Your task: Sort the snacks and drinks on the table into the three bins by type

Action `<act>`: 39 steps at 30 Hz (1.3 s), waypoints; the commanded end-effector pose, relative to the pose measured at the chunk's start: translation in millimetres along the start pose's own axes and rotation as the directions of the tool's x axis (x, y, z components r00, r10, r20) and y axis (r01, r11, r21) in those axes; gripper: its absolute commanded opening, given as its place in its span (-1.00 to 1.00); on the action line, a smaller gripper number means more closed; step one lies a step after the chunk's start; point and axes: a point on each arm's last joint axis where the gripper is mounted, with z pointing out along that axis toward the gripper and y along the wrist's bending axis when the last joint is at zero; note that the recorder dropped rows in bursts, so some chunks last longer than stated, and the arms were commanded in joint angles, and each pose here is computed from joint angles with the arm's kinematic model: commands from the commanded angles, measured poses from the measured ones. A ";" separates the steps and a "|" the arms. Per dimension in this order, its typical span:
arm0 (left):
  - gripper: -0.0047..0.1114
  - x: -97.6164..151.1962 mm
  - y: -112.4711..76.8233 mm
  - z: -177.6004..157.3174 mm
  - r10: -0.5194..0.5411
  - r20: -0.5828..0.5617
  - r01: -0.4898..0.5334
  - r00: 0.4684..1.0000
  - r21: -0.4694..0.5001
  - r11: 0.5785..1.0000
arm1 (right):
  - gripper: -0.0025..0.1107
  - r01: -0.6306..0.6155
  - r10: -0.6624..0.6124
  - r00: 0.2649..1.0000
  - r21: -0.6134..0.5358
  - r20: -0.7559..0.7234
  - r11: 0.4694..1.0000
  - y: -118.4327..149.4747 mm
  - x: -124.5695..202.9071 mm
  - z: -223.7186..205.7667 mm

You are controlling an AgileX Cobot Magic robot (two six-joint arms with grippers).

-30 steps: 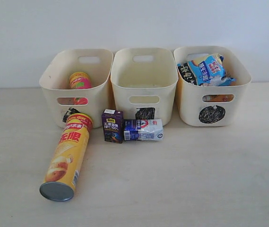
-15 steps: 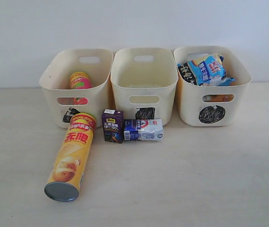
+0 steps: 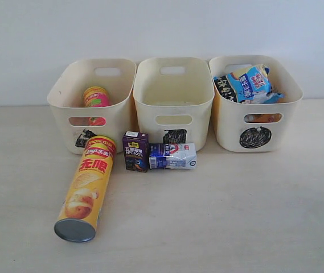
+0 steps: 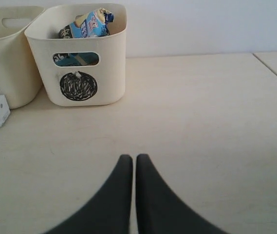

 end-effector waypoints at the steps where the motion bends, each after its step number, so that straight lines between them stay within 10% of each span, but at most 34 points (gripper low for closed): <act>1: -0.85 0.6 0.0 0.1 -0.007 0.006 0.007 1.000 -0.001 1.000 | -0.96 0.005 -0.005 1.000 0.013 -0.008 1.000 -0.9 1.9 0.0; 24: -0.85 -15.0 -1.0 -1.3 -0.094 0.176 0.091 0.980 0.027 0.995 | -0.96 0.005 -0.005 1.000 0.013 -0.008 1.000 -0.9 1.9 0.0; 29: -0.85 -23.7 -0.7 -3.3 -0.331 0.255 0.317 0.908 0.096 0.944 | -0.96 0.005 -0.005 1.000 0.013 -0.008 1.000 -0.9 1.9 0.0; 33: -0.85 -43.6 2.0 -11.6 -0.486 0.440 0.434 0.755 0.221 0.873 | -0.96 0.005 -0.005 1.000 0.013 -0.008 1.000 -0.9 1.9 0.0; 39: -0.85 -75.3 -0.4 -24.3 -0.455 0.548 0.358 0.702 0.281 0.891 | -0.96 0.005 -0.005 1.000 0.013 -0.008 1.000 -0.9 1.9 0.0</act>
